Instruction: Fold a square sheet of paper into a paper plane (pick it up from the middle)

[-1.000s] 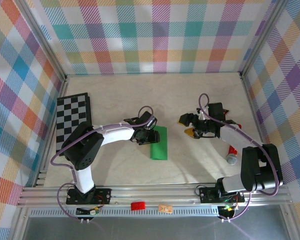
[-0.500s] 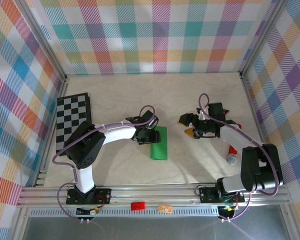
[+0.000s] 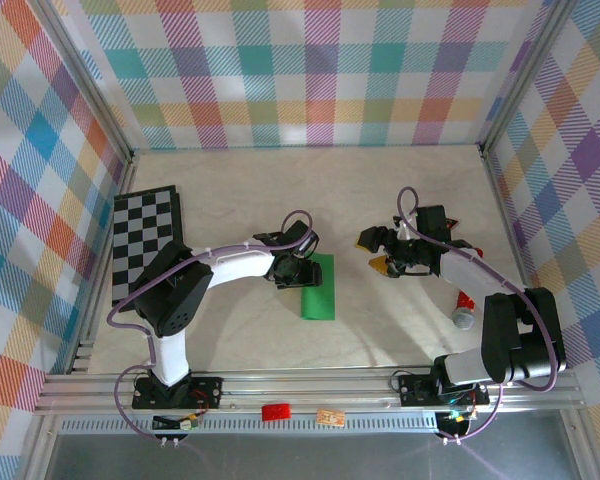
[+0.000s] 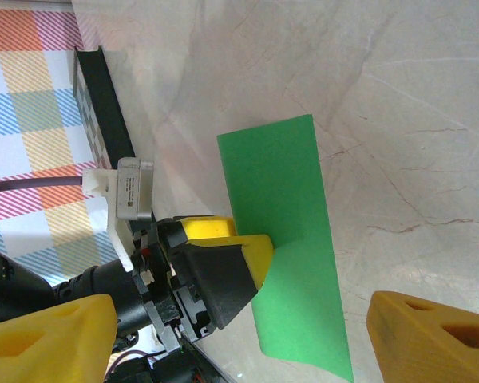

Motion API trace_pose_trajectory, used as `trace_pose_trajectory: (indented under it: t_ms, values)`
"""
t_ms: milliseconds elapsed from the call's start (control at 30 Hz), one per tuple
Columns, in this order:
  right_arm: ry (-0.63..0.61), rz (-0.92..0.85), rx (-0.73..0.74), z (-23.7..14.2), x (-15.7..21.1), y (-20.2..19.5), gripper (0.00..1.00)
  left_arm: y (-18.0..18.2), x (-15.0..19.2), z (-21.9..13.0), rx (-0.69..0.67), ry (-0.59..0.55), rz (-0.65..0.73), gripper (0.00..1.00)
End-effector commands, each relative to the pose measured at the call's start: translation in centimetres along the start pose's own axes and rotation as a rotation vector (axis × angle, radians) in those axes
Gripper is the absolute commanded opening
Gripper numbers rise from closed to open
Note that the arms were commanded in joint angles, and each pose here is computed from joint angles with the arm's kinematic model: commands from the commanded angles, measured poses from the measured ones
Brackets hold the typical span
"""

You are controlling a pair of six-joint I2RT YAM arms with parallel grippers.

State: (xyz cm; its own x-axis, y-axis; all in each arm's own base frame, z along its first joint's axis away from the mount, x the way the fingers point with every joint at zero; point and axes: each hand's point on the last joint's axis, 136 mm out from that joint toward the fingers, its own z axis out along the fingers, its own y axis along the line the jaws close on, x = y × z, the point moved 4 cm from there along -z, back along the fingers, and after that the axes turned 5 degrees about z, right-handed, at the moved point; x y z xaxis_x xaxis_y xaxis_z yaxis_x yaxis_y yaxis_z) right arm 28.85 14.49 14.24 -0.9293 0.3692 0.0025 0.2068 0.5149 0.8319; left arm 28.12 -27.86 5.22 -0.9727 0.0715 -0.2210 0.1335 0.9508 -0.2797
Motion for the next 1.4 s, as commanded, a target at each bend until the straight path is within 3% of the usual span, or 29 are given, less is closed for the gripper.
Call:
trace_pose_trajectory:
  t_ms: [0, 1033, 1267, 1367]
  values:
    - [0.013, 0.0, 0.001, 0.2, 0.2, 0.1, 0.82, 4.4, 2.9, 4.6, -0.174, 0.102, -0.001, 0.63]
    - [0.043, -0.01, -0.004, 0.6, 0.5, 0.2, 0.82, 4.9, 3.4, 5.8, -0.192, 0.13, 0.017, 0.65]
    - [0.067, -0.026, -0.008, 1.0, 0.8, 0.3, 0.79, 5.0, 3.5, 5.8, -0.193, 0.13, 0.011, 0.65]
    - [0.081, -0.042, -0.008, 1.4, 1.1, 0.3, 0.71, 4.9, 3.5, 6.0, -0.187, 0.133, 0.015, 0.64]
